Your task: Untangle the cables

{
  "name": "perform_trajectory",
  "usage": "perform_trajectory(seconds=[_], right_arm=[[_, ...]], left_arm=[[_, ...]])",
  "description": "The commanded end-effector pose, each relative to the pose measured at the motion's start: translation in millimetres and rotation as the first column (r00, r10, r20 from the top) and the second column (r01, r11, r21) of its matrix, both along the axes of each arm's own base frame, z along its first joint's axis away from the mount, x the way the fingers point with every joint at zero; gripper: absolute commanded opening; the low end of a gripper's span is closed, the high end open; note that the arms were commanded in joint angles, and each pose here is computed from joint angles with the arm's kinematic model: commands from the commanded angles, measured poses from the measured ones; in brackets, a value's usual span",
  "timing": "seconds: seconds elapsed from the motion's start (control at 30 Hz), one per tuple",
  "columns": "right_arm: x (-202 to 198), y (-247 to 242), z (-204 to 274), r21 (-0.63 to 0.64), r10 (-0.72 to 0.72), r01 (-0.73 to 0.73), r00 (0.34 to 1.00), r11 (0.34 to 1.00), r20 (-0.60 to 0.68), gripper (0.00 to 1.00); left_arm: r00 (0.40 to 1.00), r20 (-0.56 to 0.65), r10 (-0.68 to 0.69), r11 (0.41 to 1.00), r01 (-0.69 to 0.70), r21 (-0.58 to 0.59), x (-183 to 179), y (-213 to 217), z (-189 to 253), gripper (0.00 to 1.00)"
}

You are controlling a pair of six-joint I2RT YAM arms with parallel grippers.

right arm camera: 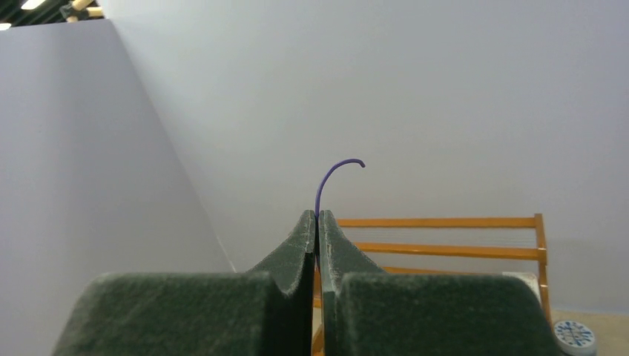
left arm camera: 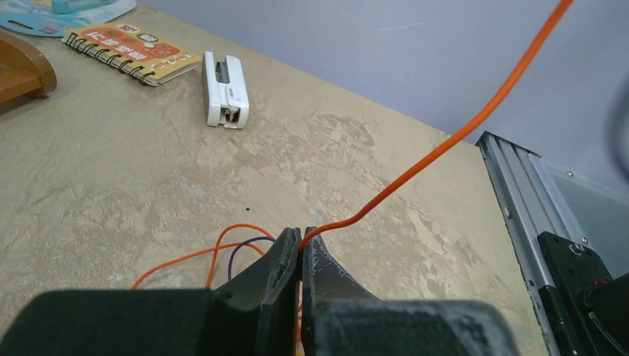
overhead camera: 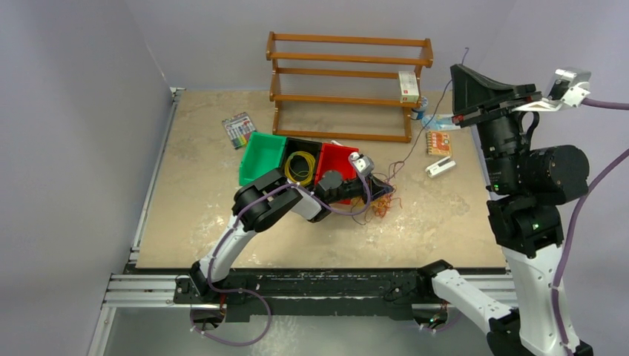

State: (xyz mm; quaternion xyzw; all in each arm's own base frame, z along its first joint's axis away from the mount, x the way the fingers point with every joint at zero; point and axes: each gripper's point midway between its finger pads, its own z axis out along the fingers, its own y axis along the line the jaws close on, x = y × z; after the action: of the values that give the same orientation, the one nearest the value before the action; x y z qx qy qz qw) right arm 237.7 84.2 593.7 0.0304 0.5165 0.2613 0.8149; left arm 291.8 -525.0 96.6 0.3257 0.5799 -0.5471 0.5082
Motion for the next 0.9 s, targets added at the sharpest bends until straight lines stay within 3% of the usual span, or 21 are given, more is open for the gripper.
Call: perform_trajectory(seconds=[0.0, 0.2, 0.53, 0.8, 0.87], right_arm=[[-23, -32, 31, 0.070, -0.126, 0.120, 0.987, 0.990, 0.097, 0.00], [-54, -72, 58, 0.182, -0.279, 0.247, 0.944, 0.952, 0.176, 0.00], [-91, -107, 106, 0.290, -0.428, 0.343, 0.847, 0.893, 0.316, 0.00], [-59, -90, 113, 0.231, -0.409, 0.349, 0.857, 0.908, 0.315, 0.00], [-44, -85, 104, 0.202, -0.406, 0.360, 0.870, 0.911, 0.281, 0.00]], left_arm=[[0.999, 0.047, -0.004, 0.999, 0.006, -0.041, 1, -5, 14, 0.00], [0.999, 0.037, 0.009, 1.000, -0.008, -0.028, 3, -5, 7, 0.00], [1.000, 0.010, 0.030, 0.999, -0.030, 0.024, 7, -4, -17, 0.00], [0.999, 0.032, 0.032, 0.997, -0.034, 0.063, 8, -3, -18, 0.00], [0.998, 0.053, 0.034, 0.997, -0.037, 0.063, 8, -2, -6, 0.10]])
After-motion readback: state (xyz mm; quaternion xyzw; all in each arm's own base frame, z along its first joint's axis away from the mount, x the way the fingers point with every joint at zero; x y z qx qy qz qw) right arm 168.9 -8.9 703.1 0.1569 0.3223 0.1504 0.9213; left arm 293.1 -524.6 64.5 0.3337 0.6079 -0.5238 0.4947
